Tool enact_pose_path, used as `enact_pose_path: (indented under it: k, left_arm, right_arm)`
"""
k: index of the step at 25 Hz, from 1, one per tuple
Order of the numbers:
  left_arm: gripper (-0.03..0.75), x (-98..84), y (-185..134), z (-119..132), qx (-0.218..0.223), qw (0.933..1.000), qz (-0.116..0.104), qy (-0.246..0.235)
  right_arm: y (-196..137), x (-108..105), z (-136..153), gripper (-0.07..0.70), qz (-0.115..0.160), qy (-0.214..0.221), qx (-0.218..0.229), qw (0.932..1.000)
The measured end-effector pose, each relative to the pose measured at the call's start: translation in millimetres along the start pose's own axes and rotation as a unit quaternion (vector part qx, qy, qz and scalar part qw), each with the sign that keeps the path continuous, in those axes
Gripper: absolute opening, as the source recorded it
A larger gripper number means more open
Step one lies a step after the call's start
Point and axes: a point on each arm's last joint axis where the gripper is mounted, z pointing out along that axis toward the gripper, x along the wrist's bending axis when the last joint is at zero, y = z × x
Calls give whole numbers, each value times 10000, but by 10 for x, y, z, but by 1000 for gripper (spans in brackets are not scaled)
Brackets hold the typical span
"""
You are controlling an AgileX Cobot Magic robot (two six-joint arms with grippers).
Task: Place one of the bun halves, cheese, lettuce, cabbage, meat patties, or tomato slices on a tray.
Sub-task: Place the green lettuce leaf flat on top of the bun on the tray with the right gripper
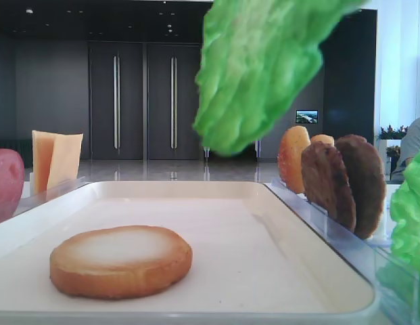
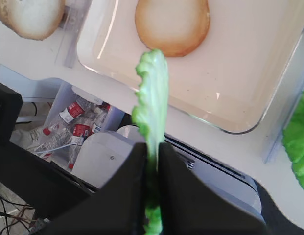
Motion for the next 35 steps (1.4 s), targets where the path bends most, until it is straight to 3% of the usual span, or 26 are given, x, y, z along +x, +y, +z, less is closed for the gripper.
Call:
enact_pose_path:
  k: [8,15,18,24,30,35]
  left_arm:
    - [219,0,0,0,0,10000,0,0]
    - [219,0,0,0,0,10000,0,0]
    - [219,0,0,0,0,10000,0,0]
    - [219,0,0,0,0,10000,0,0]
    - [219,0,0,0,0,10000,-5,0]
    - [219,0,0,0,0,10000,-10,0]
  right_arm:
    - [38,147,245,61,-128,317,159,9993]
    - [121,258,387,61,-628,1004,138,9929]
    - [218,263,502,61,-780,1483,219,9856]
    - [487,127,618,61,-536,2503,63,9667]
    - [664,-70,697,61,-268,2905,-175,9564]
    - [767,-144,839,61,-62,3418,-125,9397]
